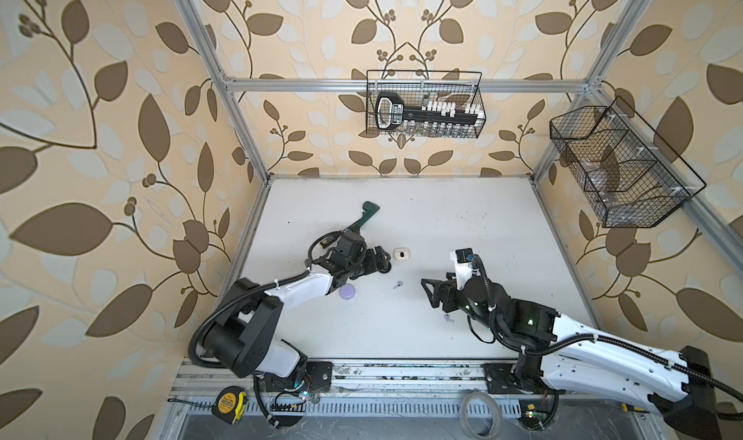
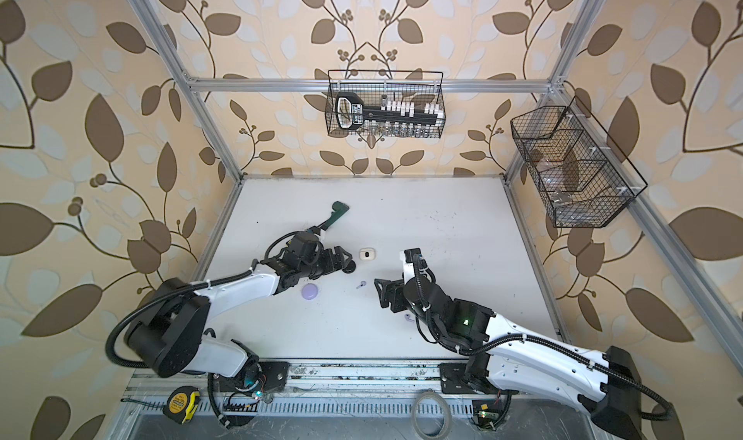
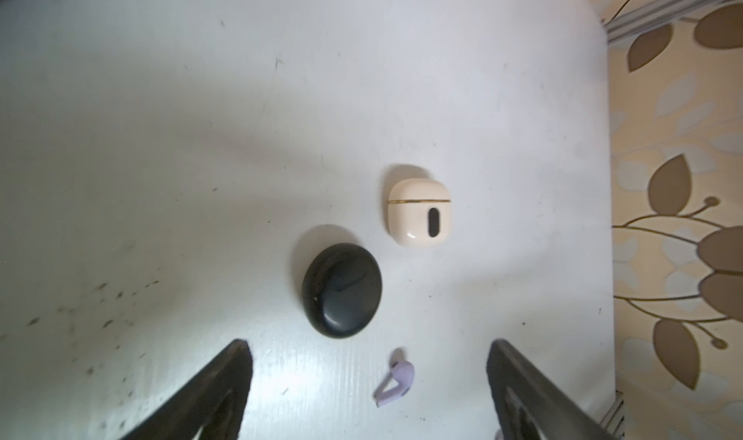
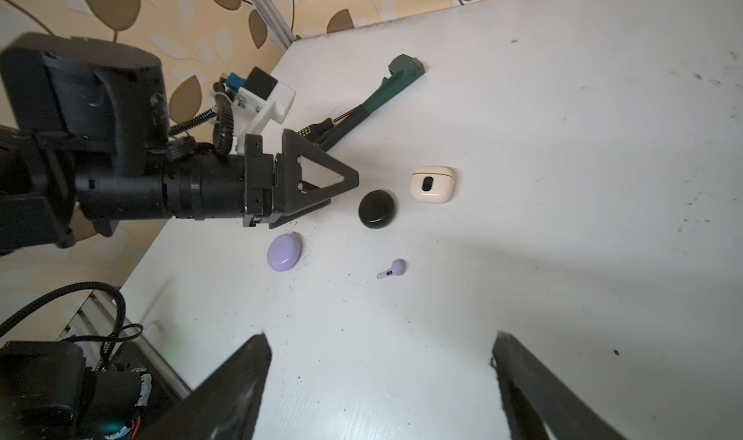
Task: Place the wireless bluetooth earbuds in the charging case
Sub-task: 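Set down the black case with the left gripper while the right swings over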
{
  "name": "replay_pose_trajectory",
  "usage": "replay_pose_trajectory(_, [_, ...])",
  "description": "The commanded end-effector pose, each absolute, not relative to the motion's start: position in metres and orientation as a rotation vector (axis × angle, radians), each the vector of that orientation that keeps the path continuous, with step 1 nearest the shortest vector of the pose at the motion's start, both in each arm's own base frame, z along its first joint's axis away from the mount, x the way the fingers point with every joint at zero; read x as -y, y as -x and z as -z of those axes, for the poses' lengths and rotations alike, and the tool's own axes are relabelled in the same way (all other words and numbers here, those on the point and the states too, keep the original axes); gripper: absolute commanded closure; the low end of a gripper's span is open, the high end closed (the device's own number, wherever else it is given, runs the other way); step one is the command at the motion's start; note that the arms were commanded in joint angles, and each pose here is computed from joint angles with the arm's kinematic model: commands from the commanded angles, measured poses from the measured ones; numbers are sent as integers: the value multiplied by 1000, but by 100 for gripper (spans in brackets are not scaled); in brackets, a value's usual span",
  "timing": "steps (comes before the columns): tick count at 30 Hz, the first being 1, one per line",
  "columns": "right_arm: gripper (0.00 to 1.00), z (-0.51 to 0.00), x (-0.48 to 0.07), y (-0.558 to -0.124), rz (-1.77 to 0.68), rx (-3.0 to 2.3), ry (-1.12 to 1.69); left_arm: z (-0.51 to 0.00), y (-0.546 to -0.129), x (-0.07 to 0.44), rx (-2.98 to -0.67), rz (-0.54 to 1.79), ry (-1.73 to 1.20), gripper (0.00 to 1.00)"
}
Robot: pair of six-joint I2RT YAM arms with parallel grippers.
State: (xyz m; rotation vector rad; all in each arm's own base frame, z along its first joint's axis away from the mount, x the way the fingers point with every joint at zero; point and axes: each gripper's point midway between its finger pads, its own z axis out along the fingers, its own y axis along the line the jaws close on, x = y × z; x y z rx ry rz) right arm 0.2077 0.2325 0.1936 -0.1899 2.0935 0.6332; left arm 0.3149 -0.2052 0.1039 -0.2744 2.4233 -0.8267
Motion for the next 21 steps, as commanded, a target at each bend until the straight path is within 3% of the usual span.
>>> replay_pose_trajectory(1, [11, -204, -253, -206, -663, -2005, 267, -139, -299, 170, -2376, 689, 312, 6])
replay_pose_trajectory(3, [12, -210, -268, -200, -695, -1966, 342, -165, -285, 148, -2322, 642, 390, 1])
replay_pose_trajectory(7, [13, -218, -296, -186, -735, -1893, 470, -248, -253, 124, -2113, 726, 376, 1])
replay_pose_trajectory(10, [14, -219, -316, -175, -762, -1844, 560, -288, -245, 81, -1973, 512, 370, 1])
replay_pose_trajectory(12, [14, -213, -324, -174, -753, -1846, 582, -281, -244, 46, -1952, 326, 516, 1])
replay_pose_trajectory(15, [14, -204, -340, -173, -754, -1843, 636, -261, -252, 52, -1925, 362, 533, 1])
replay_pose_trajectory(21, [19, -178, -373, -192, -576, -1876, 764, -222, -261, 21, -1810, 195, 661, 1])
